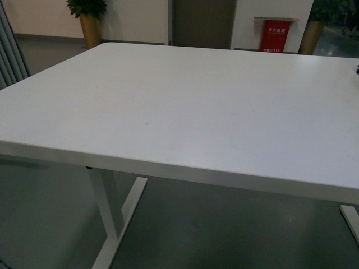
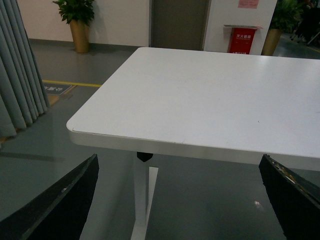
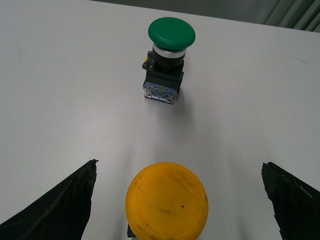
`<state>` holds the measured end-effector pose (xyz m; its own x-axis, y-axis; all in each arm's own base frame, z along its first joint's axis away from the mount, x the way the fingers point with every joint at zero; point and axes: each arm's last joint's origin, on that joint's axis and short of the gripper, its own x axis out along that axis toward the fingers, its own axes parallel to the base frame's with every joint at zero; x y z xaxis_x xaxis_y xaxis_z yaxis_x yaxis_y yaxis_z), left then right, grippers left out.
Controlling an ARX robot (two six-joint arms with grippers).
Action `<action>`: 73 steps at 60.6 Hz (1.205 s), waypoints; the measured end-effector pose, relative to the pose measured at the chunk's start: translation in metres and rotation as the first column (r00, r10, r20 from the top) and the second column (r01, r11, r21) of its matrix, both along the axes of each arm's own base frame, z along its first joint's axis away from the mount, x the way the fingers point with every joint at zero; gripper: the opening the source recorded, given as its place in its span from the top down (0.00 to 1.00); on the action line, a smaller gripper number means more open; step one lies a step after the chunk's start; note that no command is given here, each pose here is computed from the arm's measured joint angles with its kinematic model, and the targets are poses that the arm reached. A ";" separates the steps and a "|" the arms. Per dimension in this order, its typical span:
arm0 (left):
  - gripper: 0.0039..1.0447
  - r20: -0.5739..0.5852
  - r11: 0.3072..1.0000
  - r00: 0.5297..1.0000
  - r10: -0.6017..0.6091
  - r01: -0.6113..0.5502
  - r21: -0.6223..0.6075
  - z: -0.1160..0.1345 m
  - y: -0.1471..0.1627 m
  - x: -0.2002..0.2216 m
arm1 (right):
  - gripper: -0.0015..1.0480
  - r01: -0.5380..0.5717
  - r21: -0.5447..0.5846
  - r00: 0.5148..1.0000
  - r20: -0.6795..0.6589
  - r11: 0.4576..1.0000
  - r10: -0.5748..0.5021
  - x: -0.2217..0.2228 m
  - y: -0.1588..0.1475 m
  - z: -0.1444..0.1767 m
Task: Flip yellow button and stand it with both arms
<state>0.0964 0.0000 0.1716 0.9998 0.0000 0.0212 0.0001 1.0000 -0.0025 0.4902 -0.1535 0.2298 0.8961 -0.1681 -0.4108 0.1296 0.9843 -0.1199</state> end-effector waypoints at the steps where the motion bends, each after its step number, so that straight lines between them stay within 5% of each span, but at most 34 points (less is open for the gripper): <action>1: 0.06 0.000 1.000 1.000 0.000 0.000 0.000 0.000 0.000 0.000 | 0.07 -0.001 0.000 1.000 0.000 1.000 0.001 0.000 0.000 0.001; 25: 0.06 0.000 1.000 1.000 0.000 0.000 0.000 0.000 0.000 0.000 | 0.07 -0.011 0.040 1.000 -0.010 0.999 0.011 -0.011 -0.003 0.031; 51: 0.06 0.000 1.000 1.000 0.000 0.000 0.000 0.000 0.000 0.000 | 0.07 -0.118 0.228 0.968 0.245 0.966 0.061 -0.134 0.028 0.128; 61: 0.06 0.000 1.000 1.000 0.000 0.000 0.000 0.000 0.000 0.000 | 0.41 -0.160 0.049 0.875 0.470 0.986 0.118 -0.210 0.079 0.111; 73: 0.06 0.000 1.000 1.000 0.000 0.000 0.000 0.000 0.000 0.000 | 0.73 -0.162 0.056 0.892 0.434 0.985 0.122 -0.248 0.107 0.051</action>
